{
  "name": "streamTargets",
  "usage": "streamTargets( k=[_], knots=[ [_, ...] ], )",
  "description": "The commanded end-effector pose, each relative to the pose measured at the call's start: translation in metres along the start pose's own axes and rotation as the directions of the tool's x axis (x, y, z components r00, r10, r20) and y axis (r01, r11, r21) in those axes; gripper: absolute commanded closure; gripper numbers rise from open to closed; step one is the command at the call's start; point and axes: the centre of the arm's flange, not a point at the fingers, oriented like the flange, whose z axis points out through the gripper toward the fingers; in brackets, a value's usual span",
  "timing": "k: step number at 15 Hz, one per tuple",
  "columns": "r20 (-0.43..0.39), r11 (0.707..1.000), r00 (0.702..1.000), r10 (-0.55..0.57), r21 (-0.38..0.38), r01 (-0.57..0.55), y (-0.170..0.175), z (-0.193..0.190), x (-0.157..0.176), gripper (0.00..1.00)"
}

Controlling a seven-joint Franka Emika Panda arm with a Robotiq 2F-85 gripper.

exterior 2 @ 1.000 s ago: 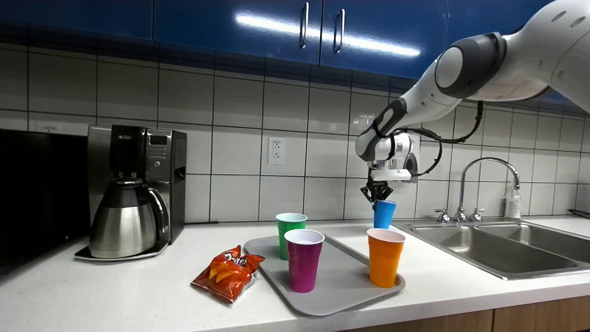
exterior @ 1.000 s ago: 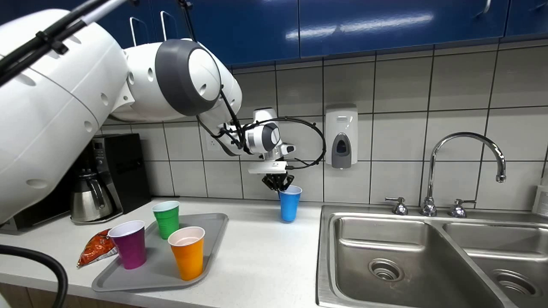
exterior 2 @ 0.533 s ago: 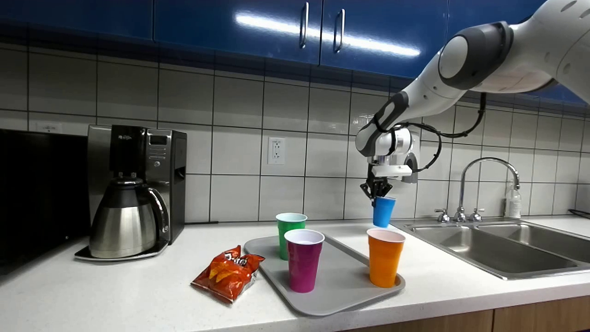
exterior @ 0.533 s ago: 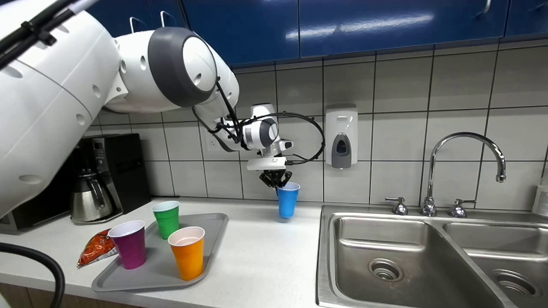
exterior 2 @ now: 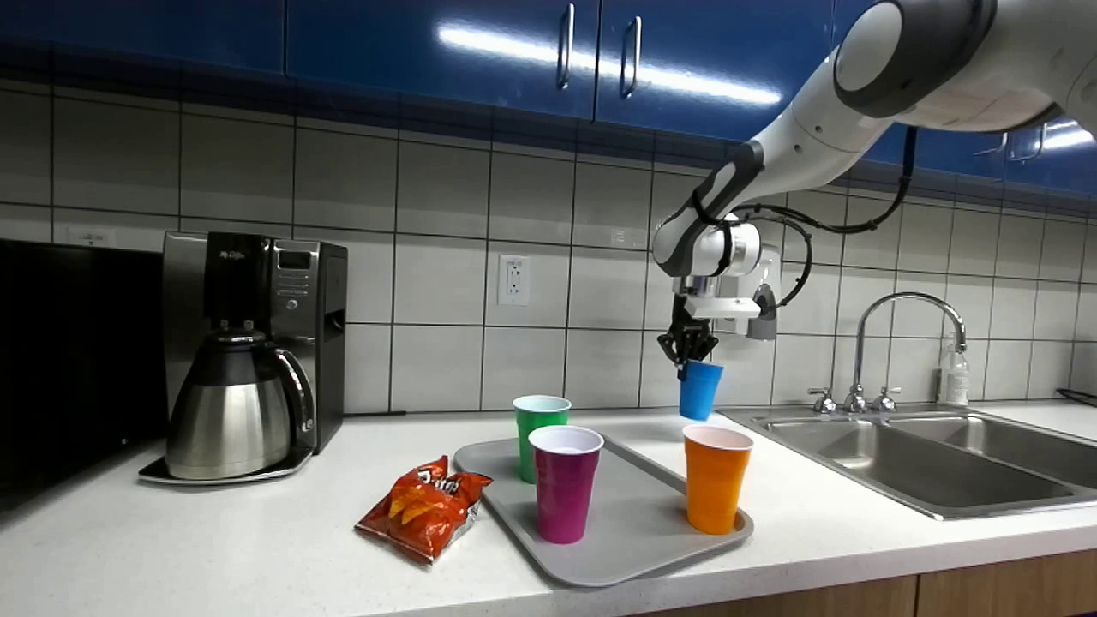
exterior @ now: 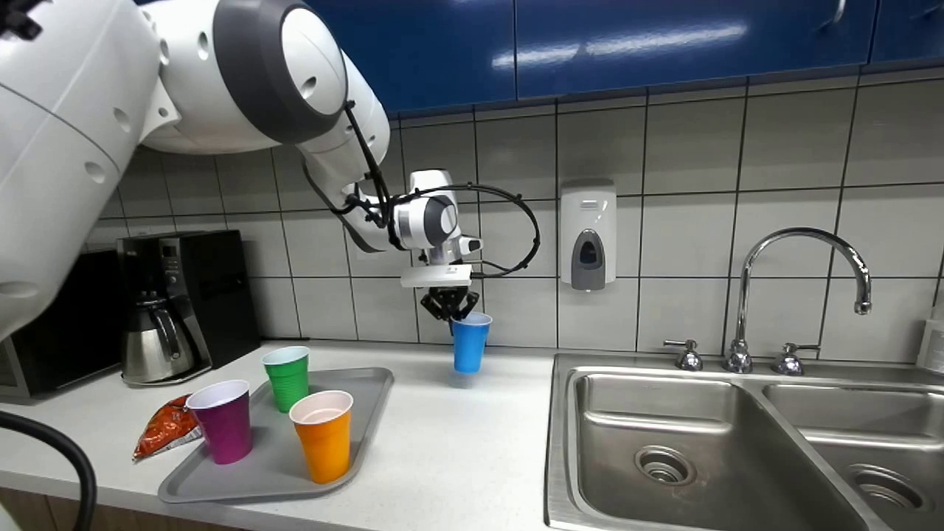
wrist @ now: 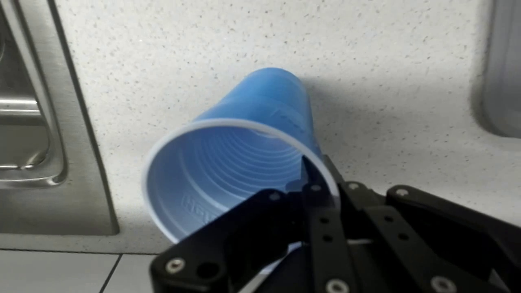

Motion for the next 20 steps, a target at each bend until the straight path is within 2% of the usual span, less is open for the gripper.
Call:
streamTargets(
  k=[1,6,9,14,20],
  knots=[
    [-0.009,0.995,0.997,-0.080,0.056,0.081,-0.029,-0.024,-0.038,0.99],
    [-0.013,0.977,0.982,-0.187,0.106,0.187,-0.062,-0.032,-0.055,0.99],
    [-0.030,0.955,0.966,-0.258,0.146,0.260,-0.075,-0.036,-0.061,0.99],
    [-0.063,0.903,0.923,-0.380,0.190,0.385,-0.092,-0.036,-0.068,0.99],
    [-0.098,0.825,0.858,-0.504,0.237,0.512,-0.108,-0.029,-0.074,0.99]
  ],
)
